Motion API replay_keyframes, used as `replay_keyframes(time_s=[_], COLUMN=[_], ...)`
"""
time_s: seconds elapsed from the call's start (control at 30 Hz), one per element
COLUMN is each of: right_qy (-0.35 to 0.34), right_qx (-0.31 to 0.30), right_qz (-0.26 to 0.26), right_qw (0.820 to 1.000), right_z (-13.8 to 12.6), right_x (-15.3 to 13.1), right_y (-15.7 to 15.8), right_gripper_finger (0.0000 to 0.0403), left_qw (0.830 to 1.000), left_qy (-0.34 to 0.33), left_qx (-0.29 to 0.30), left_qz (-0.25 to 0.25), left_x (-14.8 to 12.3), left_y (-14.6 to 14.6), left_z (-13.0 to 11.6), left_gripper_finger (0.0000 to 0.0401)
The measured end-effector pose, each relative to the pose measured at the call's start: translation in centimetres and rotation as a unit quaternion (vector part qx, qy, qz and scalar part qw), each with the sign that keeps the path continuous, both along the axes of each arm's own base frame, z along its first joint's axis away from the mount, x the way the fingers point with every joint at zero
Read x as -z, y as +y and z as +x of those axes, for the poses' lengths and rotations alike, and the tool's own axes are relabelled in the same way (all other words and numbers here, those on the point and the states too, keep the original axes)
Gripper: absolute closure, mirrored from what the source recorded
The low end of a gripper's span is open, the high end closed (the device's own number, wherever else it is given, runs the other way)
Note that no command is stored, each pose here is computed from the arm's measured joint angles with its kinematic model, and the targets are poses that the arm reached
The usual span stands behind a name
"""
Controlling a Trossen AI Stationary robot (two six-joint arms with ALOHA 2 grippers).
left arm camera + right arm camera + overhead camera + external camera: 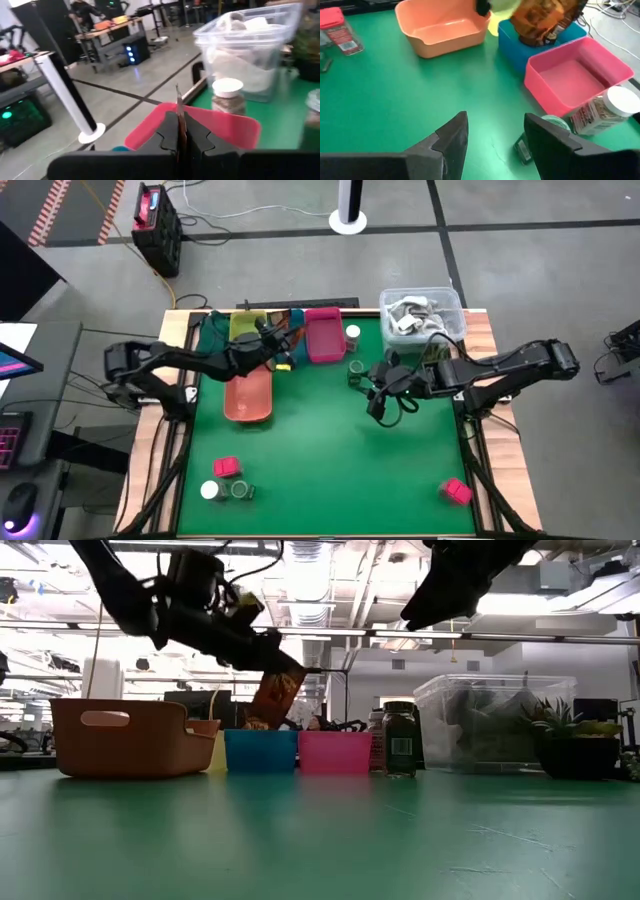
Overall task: Sort spices by type
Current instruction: Put the orange spice bag into the blue bin
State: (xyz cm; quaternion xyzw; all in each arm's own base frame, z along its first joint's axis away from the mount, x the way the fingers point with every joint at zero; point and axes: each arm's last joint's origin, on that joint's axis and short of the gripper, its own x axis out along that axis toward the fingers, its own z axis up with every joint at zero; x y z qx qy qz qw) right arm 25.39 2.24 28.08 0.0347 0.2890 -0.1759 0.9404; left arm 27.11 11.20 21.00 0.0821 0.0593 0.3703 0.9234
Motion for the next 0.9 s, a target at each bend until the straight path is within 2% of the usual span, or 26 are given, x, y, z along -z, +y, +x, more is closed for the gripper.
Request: replay_keyframes(time_s=[0.33, 0.57, 0.9], right_qy=[-0.004, -0.004, -0.005], right_qx=[-0.017, -0.022, -0.020], right_qz=[0.001, 0.001, 0.004], right_qw=[1.000, 1.000, 1.000], right_z=[0.0, -0.1, -0.1], right_x=[-0.1, -0.1, 0.0], right_y=[0.9, 1.1, 1.1], right_gripper_finger=[0.0181, 0.0181, 0.0181], left_qw=[0.999, 0.998, 0.997], left_qy=[-0.026, -0.020, 0.017], left_qx=[-0.046, -0.060, -0.063], left_qz=[-0.005, -0.012, -0.044], left_x=[3.7, 5.6, 6.7], left_y=[2.8, 3.1, 3.1], left_z=[0.9, 1.3, 1.3], left_gripper_finger=[0.0401, 0.0401, 0.0392])
